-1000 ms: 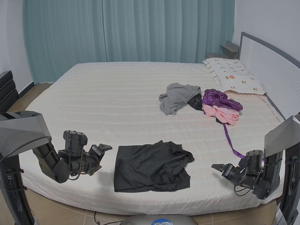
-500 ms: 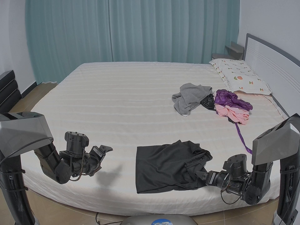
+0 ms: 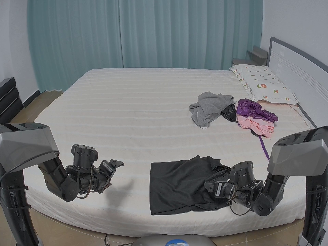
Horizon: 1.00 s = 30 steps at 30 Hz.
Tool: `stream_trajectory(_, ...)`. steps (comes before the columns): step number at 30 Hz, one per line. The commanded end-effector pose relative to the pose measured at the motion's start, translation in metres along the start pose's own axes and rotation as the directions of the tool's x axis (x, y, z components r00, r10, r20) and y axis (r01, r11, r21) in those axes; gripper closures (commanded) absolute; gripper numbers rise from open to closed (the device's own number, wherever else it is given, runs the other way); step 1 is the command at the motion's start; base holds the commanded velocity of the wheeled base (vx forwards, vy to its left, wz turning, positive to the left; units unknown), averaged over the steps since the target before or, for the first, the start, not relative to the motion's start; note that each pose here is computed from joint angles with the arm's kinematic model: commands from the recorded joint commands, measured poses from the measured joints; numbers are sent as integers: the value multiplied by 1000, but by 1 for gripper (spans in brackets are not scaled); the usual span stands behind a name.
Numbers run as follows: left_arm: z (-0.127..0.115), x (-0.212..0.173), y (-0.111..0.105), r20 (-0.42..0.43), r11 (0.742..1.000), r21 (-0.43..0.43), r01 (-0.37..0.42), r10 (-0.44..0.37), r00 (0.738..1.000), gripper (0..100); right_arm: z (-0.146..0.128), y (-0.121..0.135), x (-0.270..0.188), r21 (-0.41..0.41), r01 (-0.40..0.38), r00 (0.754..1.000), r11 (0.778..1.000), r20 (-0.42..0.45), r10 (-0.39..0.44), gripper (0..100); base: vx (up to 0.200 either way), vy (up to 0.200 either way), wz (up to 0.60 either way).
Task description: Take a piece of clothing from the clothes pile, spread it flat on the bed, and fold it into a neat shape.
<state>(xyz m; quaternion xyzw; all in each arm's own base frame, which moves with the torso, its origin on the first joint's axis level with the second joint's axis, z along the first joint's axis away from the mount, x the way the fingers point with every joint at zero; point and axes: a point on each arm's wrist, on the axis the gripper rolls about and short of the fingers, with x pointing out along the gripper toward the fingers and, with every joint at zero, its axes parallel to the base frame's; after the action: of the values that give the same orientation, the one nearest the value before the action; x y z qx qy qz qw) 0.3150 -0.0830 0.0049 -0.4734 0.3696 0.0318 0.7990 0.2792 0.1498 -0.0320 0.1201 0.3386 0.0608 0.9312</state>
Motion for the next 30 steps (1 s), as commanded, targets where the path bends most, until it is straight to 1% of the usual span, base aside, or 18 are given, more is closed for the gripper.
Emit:
stream_trajectory(1,0,0,1,-1,1000,-1,-2,2,1000,0,8,11,5,-18,-18,1000,1000,13,18,0,0,0,0)
stream_trajectory(4,0,0,1,-1,1000,5,-2,2,1000,0,8,13,9,-56,-2,1000,998,-20,1,0,0,0,0)
stream_trajectory(10,0,0,1,-1,1000,7,-3,3,1000,0,7,13,10,-92,19,998,996,-57,-25,0,0,0,0)
stream_trajectory(11,0,0,1,-1,1000,7,-3,3,1000,0,9,9,8,-110,55,996,992,-58,-61,0,0,0,0)
stream_trajectory(13,0,0,1,-1,1000,7,-2,2,1000,0,12,3,6,-116,95,993,989,-51,-102,0,0,0,0)
stream_trajectory(16,0,0,1,-1,1000,7,-2,2,1000,0,15,-4,1,-107,123,991,987,-45,-129,0,0,0,0)
stream_trajectory(17,0,0,1,-1,1000,7,-3,3,1000,0,15,-10,-3,-99,138,988,985,-50,-144,0,0,0,0)
stream_trajectory(19,0,0,1,-1,1000,7,-3,3,1000,0,15,-14,-6,-95,146,987,985,-55,-152,0,0,0,0)
stream_trajectory(20,0,0,1,-1,1000,7,-3,3,1000,0,12,-24,-15,-88,166,982,982,-71,-172,0,0,0,0)
stream_trajectory(24,-1,0,2,-3,1000,16,-7,7,1000,0,6,-43,-37,-70,200,972,977,-110,-207,0,0,0,0)
stream_trajectory(27,-2,0,2,-7,1000,22,-9,9,1000,0,2,-57,-57,-47,201,969,978,-137,-206,0,0,0,0)
stream_trajectory(28,-2,0,2,-6,1000,21,-10,10,1000,0,2,-58,-58,-45,202,969,978,-138,-207,0,0,0,0)
stream_trajectory(30,-2,1,3,-8,1000,23,-10,11,1000,0,2,-71,-72,-10,186,973,982,-140,-186,0,0,0,0)
